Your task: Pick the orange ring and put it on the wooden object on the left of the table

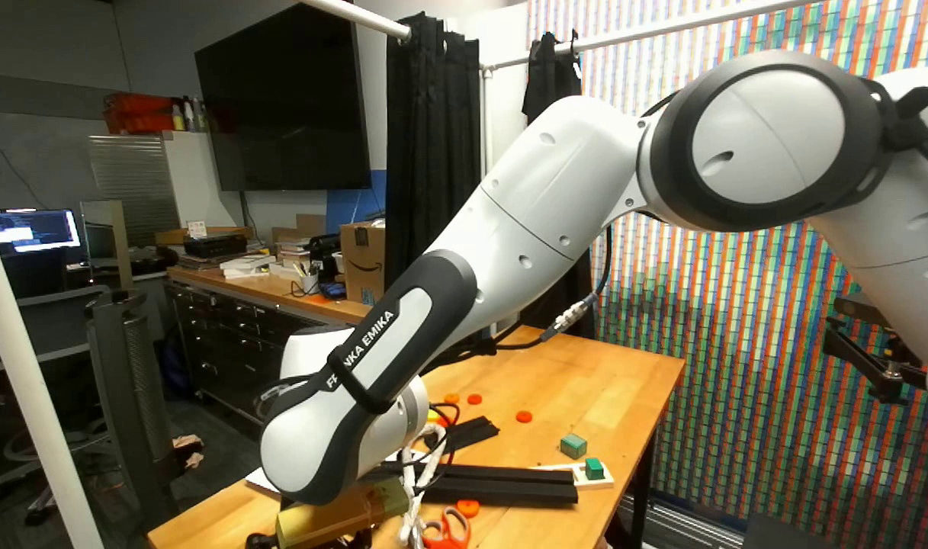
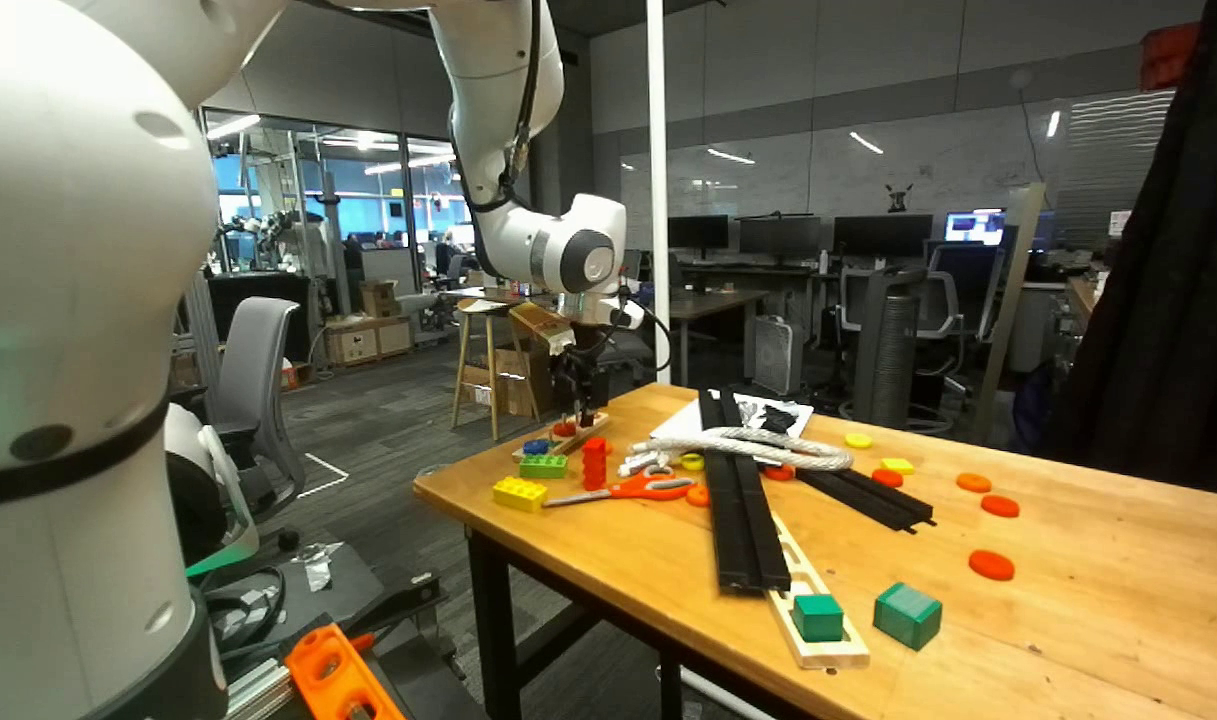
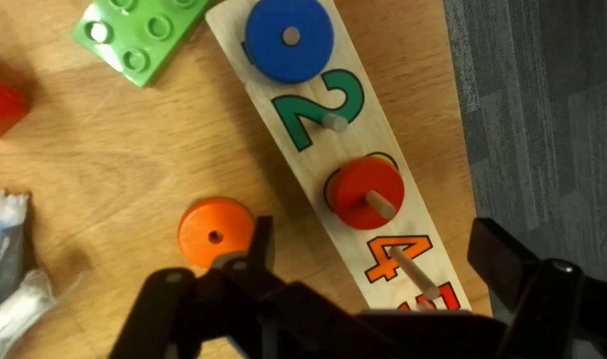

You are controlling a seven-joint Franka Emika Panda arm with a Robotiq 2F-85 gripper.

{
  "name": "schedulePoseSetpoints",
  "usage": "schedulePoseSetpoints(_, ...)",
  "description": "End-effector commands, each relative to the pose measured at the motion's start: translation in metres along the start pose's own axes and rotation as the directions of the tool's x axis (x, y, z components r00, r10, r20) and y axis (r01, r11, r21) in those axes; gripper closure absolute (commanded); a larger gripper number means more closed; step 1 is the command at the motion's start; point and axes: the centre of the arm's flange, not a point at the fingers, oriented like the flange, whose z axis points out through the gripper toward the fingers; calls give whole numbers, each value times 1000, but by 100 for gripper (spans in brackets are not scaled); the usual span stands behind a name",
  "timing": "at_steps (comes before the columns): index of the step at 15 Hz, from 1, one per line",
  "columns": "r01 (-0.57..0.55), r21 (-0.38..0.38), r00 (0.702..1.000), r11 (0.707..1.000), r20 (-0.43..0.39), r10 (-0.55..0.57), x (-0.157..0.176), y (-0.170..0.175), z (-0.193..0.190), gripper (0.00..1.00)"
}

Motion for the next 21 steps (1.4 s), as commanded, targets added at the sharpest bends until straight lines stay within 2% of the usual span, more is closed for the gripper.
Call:
schedulePoseSetpoints(1, -82, -46, 990, 996, -117, 76, -14, 6, -49, 0)
schedulePoseSetpoints(5, -230, -55, 938, 972, -277, 207, -23, 37, -129, 0)
schedulePoseSetpoints(9, -366, -37, 853, 930, -412, 319, -40, 89, -196, 0)
schedulePoseSetpoints(12, -434, 7, 795, 901, -467, 386, -60, 139, -233, 0)
schedulePoseSetpoints(14, -464, 32, 774, 886, -471, 422, -76, 175, -252, 0)
schedulePoseSetpoints(17, -489, 37, 771, 871, -447, 452, -105, 231, -272, 0)
schedulePoseSetpoints(20, -450, 25, 823, 893, -377, 425, -144, 280, -283, 0)
schedulePoseSetpoints(21, -407, 10, 861, 913, -330, 388, -161, 292, -285, 0)
